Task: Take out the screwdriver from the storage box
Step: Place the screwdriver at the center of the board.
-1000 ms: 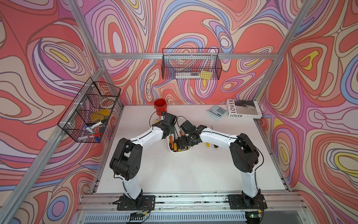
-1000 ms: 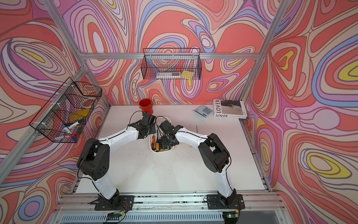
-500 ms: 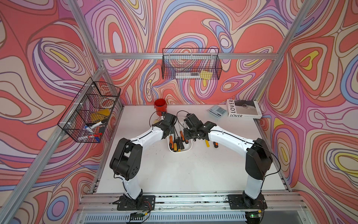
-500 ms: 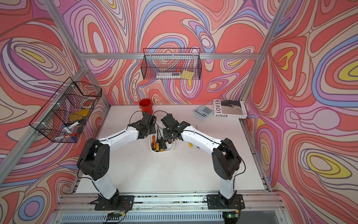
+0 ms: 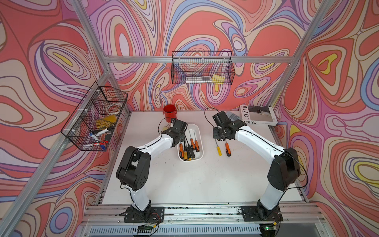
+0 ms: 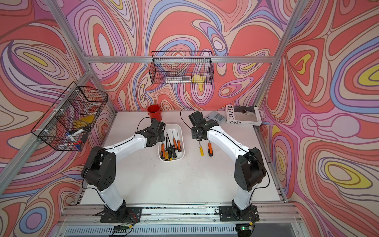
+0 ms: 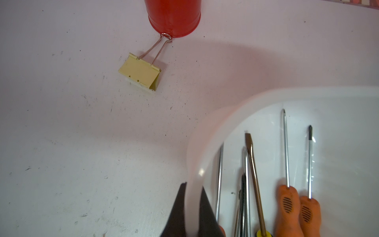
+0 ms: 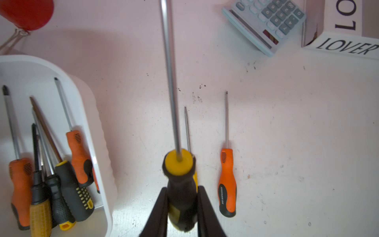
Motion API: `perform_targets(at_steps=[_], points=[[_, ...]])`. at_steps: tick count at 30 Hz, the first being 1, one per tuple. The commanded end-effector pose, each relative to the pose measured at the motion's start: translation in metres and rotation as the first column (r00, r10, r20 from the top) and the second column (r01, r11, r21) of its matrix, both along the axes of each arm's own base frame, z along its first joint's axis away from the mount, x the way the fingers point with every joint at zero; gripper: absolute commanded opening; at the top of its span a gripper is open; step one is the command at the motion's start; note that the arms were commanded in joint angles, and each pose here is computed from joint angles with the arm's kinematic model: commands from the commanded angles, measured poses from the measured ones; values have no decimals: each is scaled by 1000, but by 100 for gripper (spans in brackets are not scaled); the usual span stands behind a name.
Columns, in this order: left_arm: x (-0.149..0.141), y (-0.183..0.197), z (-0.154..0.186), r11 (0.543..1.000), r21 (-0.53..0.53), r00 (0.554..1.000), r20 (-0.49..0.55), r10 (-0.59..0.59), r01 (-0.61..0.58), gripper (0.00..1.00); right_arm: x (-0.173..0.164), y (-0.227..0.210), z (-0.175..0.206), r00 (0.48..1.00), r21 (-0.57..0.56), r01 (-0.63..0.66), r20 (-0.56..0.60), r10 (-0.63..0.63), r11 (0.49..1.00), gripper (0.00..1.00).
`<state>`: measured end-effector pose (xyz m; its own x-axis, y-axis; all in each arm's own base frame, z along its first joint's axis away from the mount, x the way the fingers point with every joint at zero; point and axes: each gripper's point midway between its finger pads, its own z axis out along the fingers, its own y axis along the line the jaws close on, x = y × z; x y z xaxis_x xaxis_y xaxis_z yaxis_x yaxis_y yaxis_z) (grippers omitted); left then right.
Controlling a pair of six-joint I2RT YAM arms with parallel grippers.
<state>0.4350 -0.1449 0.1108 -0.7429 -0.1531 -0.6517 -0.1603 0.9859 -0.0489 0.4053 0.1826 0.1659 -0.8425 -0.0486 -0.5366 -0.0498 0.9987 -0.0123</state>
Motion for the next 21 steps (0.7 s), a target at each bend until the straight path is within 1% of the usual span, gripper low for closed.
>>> perform_targets(at_steps=[1,8,21], points=[[1,2,19,1000,-2,999,48,3,-2,0,-8,-15,-31,996,-72,2,-84,-8,997,0],[0,3,20,1000,7,999,46,-1,0,0,-6,-25,-66,989,-75,22,-143,-33,997,0],[-1,4,18,1000,6,999,43,5,-5,0,-14,-28,-112,971,-71,23,-234,-39,997,0]])
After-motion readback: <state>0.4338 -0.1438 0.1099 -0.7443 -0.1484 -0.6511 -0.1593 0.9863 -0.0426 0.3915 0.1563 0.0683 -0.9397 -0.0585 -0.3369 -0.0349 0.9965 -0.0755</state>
